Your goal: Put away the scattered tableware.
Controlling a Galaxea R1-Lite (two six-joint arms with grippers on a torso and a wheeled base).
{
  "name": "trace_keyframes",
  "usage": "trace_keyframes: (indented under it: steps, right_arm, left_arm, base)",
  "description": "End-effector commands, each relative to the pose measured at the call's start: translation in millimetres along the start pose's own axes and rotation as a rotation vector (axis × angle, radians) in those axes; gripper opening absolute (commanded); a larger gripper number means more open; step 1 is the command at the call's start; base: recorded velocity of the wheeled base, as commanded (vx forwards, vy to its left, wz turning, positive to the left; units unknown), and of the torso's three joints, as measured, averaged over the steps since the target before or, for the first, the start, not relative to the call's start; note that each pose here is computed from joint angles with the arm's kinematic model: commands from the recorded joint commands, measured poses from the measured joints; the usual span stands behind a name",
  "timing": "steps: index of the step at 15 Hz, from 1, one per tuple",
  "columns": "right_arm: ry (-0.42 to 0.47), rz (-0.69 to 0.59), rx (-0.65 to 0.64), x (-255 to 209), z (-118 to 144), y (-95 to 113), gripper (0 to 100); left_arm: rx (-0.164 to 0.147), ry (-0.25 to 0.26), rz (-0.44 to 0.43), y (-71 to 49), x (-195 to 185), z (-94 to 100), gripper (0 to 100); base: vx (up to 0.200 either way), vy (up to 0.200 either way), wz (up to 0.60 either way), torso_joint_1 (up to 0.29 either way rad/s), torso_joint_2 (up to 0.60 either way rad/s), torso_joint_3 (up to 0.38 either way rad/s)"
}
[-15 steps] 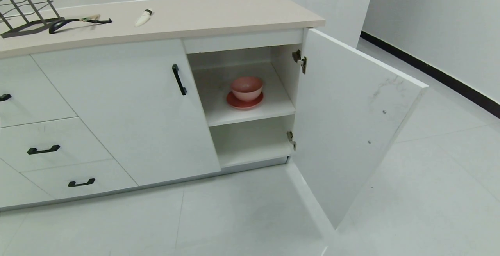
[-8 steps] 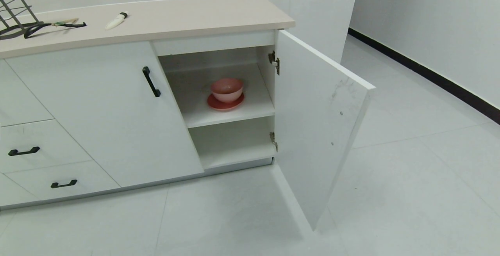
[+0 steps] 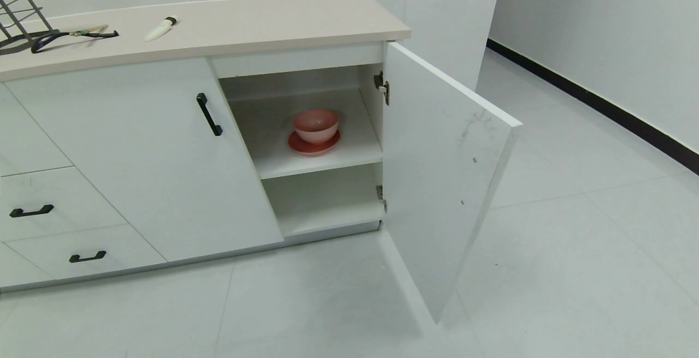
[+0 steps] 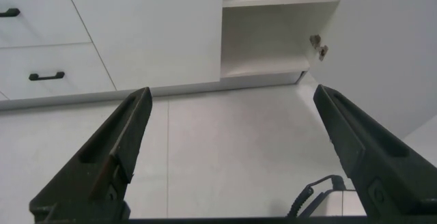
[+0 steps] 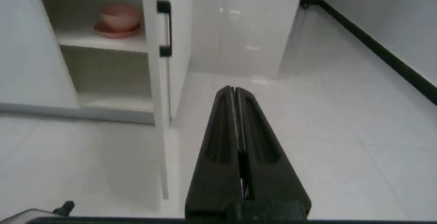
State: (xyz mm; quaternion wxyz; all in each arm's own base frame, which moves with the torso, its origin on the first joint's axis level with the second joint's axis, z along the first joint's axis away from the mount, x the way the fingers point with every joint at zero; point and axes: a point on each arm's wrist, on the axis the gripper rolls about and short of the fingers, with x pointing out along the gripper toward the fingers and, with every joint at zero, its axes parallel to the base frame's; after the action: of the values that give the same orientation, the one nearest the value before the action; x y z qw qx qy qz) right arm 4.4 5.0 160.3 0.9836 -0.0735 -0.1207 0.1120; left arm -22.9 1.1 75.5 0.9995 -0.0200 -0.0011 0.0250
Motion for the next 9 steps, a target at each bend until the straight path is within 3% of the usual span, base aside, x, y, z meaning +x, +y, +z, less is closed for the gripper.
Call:
trace_keyframes:
  steps: [1, 5, 9]
  right_arm:
    - [-0.029, 0.123, -0.023, 90, 15, -17, 0]
    - [0.008, 0.303, -0.051, 135, -11, -14, 0]
    - [0.016, 0.322, -0.052, 188, -15, -19, 0]
  left_arm:
    - [0.005, 0.001, -0.001, 0.0, 0, 0.0, 100]
    - [0.000, 0.000, 0.001, -0.1, 0, 0.2, 100]
    - [0.003, 0.000, 0.001, -0.1, 0, 0.2, 100]
  base:
    - [0.000, 0.000, 0.00, 0.000, 0.00, 0.000]
    - [0.000, 0.000, 0.00, 0.000, 0.00, 0.000]
    - [0.000, 0.000, 0.00, 0.000, 0.00, 0.000]
